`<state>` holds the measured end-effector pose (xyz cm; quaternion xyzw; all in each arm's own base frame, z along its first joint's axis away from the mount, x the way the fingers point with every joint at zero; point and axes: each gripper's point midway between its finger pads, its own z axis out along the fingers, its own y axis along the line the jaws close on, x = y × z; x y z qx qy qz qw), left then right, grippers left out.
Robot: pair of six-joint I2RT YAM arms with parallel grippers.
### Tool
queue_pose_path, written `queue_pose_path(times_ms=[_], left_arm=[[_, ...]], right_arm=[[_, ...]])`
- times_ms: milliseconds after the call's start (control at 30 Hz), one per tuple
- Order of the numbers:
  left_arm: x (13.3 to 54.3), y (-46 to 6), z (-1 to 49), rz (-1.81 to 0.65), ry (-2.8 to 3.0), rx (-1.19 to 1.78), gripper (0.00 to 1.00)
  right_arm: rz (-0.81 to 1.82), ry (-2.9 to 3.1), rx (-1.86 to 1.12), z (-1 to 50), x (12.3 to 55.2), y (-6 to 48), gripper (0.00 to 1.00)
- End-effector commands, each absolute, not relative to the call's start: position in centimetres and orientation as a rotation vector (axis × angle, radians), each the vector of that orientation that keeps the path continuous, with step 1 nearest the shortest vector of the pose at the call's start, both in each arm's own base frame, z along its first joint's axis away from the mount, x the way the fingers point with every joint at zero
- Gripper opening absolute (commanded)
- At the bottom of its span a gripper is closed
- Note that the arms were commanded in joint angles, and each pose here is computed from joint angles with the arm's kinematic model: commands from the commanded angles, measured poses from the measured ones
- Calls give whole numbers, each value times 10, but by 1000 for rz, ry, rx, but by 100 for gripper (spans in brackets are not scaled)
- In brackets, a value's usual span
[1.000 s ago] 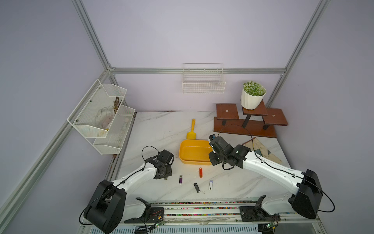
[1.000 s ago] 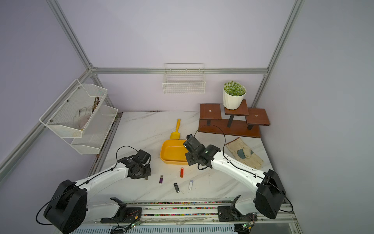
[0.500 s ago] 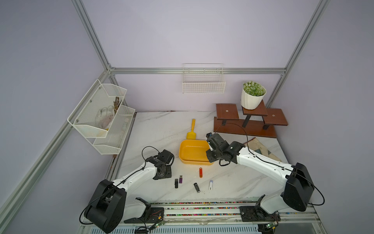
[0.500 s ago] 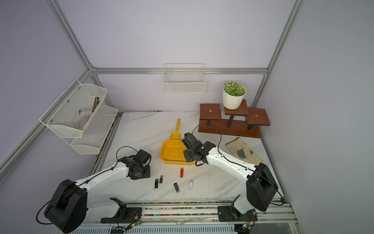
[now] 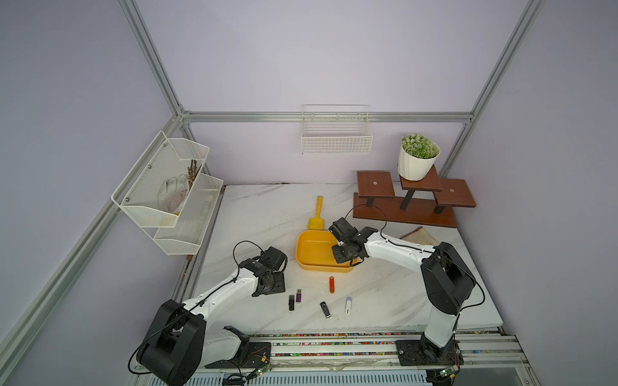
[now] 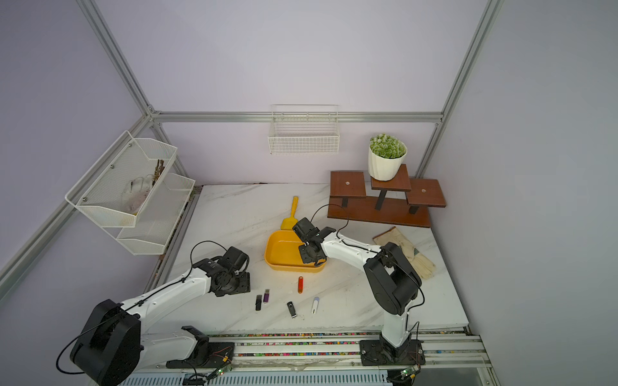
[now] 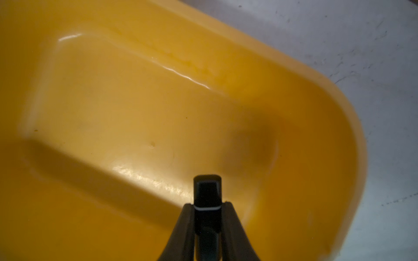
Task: Put the usb flash drive into the storage box
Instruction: Place the USB flash in the storage box, then pick up the USB flash from the center of the board.
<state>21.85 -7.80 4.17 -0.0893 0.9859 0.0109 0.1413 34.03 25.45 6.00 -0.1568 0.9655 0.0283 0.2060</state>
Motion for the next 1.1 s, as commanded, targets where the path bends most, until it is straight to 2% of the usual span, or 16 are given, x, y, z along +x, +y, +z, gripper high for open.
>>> queue_pose_path(times_ms=[0,167,233,267,400,433,533,800,1067], left_arm=[[223,-83,49,-6,2826,-257,72],[220,-86,50,-38,2828,-266,73],[218,-88,50,-52,2828,-266,74],[217,-90,50,-67,2830,-268,75],[213,-104,52,-120,2841,-240,76],[211,-109,53,-131,2845,-230,76],[205,-119,54,-148,2847,-224,76],[189,-150,59,-193,2840,-156,67],[184,-153,43,-104,2894,-112,64]], right_arm=[[63,2633,-372,65,360,257,0],[-12,2643,-362,54,372,255,0],[-10,2640,-358,54,373,256,15],[-10,2635,-353,55,374,256,29],[-12,2635,-344,56,375,253,49],[-10,2634,-345,56,375,253,51],[-5,2625,-338,60,376,252,54],[68,2525,-312,108,381,253,54],[87,2492,-305,133,379,247,48]])
